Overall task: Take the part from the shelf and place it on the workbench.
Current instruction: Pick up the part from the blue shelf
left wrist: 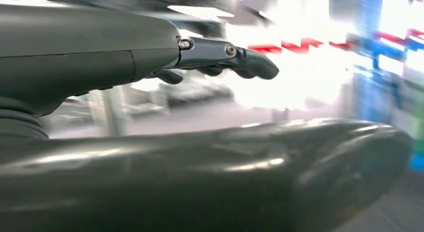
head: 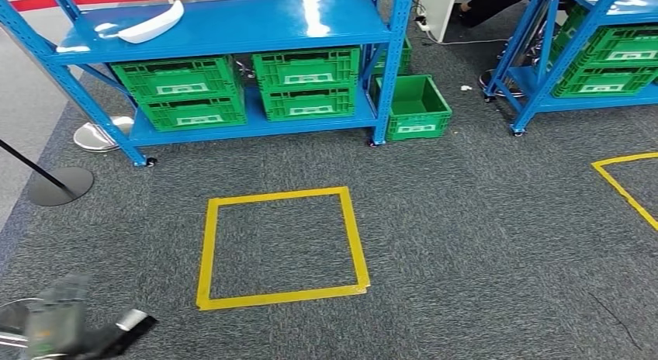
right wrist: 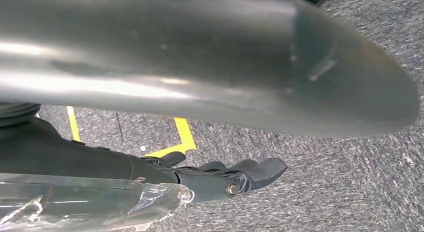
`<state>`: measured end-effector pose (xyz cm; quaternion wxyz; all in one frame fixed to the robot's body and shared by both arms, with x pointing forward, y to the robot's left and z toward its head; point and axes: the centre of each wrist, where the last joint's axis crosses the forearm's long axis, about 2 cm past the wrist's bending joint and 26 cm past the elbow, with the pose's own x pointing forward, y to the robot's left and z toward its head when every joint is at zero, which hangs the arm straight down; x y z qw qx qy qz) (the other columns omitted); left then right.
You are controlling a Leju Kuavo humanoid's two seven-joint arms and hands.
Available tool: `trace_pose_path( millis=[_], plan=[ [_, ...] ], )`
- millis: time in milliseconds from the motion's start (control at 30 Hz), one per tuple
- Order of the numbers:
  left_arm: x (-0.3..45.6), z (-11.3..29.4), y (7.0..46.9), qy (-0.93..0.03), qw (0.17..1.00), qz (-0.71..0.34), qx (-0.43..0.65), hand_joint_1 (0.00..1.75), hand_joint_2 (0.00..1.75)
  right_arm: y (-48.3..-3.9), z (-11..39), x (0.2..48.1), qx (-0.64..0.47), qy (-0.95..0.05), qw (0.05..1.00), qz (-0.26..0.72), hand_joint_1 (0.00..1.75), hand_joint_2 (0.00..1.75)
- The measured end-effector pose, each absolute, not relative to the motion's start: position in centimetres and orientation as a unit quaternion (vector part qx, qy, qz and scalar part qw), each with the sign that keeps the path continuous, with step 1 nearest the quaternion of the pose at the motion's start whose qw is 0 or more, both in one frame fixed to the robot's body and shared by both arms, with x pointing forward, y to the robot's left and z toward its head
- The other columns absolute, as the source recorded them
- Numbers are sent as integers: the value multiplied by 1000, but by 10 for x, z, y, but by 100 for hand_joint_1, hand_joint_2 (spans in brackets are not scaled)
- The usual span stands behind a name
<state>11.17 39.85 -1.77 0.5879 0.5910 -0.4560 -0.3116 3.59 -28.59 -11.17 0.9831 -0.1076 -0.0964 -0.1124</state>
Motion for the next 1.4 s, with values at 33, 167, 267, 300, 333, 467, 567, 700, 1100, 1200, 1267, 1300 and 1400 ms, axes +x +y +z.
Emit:
trace_pose_path(
  millis=[33, 167, 267, 300, 333, 467, 567, 700, 1100, 1200, 1267, 1300, 1400],
  plan=[
    [113, -10, 406, -451, 580, -298, 610, 0, 0, -286, -112, 36, -105, -97, 984, -109, 0, 0],
    [121, 21, 433, -439, 547, -259, 664, 0, 0, -287, -112, 39, -94, -102, 986, -95, 0, 0],
    [139, 46, 448, -443, 520, -249, 687, 0, 0, -288, -111, 40, -90, -98, 988, -81, 0, 0],
    [148, 54, 452, -444, 511, -252, 691, 0, 0, -288, -111, 41, -89, -97, 988, -76, 0, 0],
    [157, 61, 457, -445, 504, -260, 694, 0, 0, -289, -111, 41, -88, -96, 989, -70, 0, 0],
    [201, 94, 472, -455, 470, -298, 695, 0, 0, -288, -111, 43, -84, -94, 990, -55, 0, 0],
    [235, 121, 480, -474, 445, -316, 691, 0, 0, -288, -111, 45, -81, -97, 991, -46, 0, 0],
    [272, 158, 489, -492, 415, -339, 686, 0, 0, -289, -111, 47, -80, -97, 991, -36, 0, 0],
    [297, 181, 495, -501, 389, -373, 677, 0, 0, -293, -111, 49, -82, -97, 991, -30, 0, 0],
    [300, 183, 496, -502, 391, -377, 673, 0, 0, -293, -111, 49, -83, -97, 991, -29, 0, 0],
    [306, 189, 497, -504, 398, -381, 666, 0, 0, -294, -111, 49, -82, -96, 992, -27, 0, 0],
    [311, 193, 497, -504, 402, -384, 661, 0, 0, -294, -111, 49, -82, -96, 992, -25, 0, 0],
    [327, 204, 496, -502, 415, -400, 645, 0, 0, -294, -110, 50, -79, -94, 992, -19, 0, 0]
  ],
)
